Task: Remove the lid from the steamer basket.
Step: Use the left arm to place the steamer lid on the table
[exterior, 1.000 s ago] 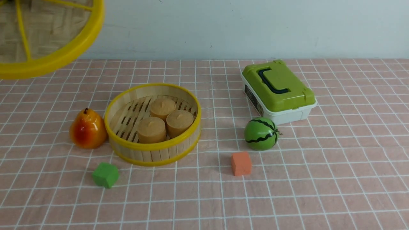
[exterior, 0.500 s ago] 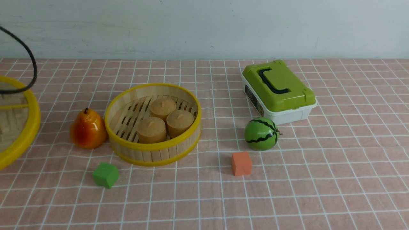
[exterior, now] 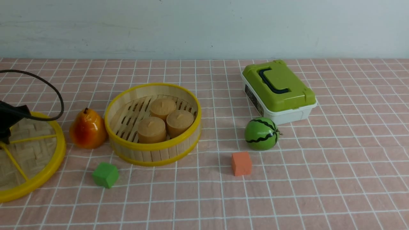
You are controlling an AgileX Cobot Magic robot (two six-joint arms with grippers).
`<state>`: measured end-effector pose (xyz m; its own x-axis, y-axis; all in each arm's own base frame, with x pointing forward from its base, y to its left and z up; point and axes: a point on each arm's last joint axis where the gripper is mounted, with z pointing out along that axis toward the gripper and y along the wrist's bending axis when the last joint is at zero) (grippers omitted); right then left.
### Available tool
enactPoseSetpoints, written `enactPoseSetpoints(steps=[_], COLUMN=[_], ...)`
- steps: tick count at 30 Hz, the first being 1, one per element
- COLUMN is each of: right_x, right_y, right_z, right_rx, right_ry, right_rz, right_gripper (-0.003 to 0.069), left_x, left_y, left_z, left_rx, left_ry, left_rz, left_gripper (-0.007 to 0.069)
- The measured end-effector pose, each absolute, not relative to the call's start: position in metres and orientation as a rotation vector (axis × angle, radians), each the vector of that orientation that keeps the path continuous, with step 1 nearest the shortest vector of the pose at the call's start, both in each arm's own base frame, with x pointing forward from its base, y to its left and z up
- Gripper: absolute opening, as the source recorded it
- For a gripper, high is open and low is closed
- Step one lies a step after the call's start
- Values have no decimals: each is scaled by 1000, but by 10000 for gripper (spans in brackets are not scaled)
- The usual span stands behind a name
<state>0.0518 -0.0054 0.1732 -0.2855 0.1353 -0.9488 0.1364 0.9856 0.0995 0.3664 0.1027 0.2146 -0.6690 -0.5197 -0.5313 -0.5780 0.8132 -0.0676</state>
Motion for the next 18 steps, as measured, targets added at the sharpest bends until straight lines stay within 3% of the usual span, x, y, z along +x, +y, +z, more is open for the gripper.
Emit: enactPoseSetpoints(steps=[7, 18], right_x=[52, 52], right_y=[-5, -5], right_z=[173, 173], right_rx=[197, 197], right_ry=[1865, 1865], right_rz=[-1, -1], right_gripper=[241, 241], left_x=[372, 387], left_y=[98, 59], left_z=[207, 196], left_rx=[-791, -585], left_ry=[2458, 2523], left_rz=[126, 154], left_gripper=[106, 106])
